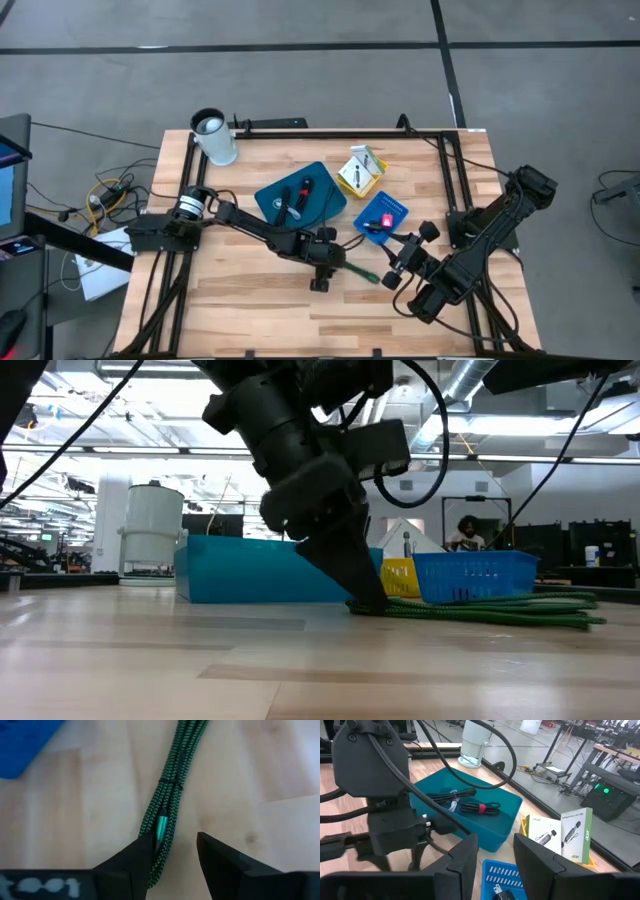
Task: Pick and place items into bin
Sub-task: Put the green charger cable into the dark blue bin
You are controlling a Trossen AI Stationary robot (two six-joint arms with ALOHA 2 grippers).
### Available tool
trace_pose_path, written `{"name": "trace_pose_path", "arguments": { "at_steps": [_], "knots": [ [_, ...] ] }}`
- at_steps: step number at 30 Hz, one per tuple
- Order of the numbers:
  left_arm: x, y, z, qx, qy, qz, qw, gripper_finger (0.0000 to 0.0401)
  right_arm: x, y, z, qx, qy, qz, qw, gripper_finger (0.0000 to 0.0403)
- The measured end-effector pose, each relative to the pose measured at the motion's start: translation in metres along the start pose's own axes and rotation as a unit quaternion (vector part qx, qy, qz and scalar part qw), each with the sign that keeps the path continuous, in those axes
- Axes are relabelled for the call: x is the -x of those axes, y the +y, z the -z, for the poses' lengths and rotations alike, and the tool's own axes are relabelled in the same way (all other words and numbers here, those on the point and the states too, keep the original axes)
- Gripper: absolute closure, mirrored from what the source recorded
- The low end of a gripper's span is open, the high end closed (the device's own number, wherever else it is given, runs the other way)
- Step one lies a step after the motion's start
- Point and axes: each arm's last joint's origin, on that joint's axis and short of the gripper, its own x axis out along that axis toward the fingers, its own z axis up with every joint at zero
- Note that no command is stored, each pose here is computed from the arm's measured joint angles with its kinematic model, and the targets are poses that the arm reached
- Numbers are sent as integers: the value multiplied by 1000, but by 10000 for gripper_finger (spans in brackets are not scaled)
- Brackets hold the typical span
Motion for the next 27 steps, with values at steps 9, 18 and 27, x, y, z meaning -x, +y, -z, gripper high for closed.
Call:
{"name": "trace_pose_path", "arguments": {
  "at_steps": [9, 18, 27],
  "knots": [
    [0, 3, 2, -38, 8, -42, 998, 302, 0, 0, 0, -1, 0, 0, 1000, 278],
    [0, 1, 3, -53, 18, -40, 998, 389, 0, 0, 0, -1, 0, 0, 1000, 278],
    [3, -28, 6, -93, 14, -59, 994, 399, 0, 0, 0, -1, 0, 0, 1000, 278]
  ]
}}
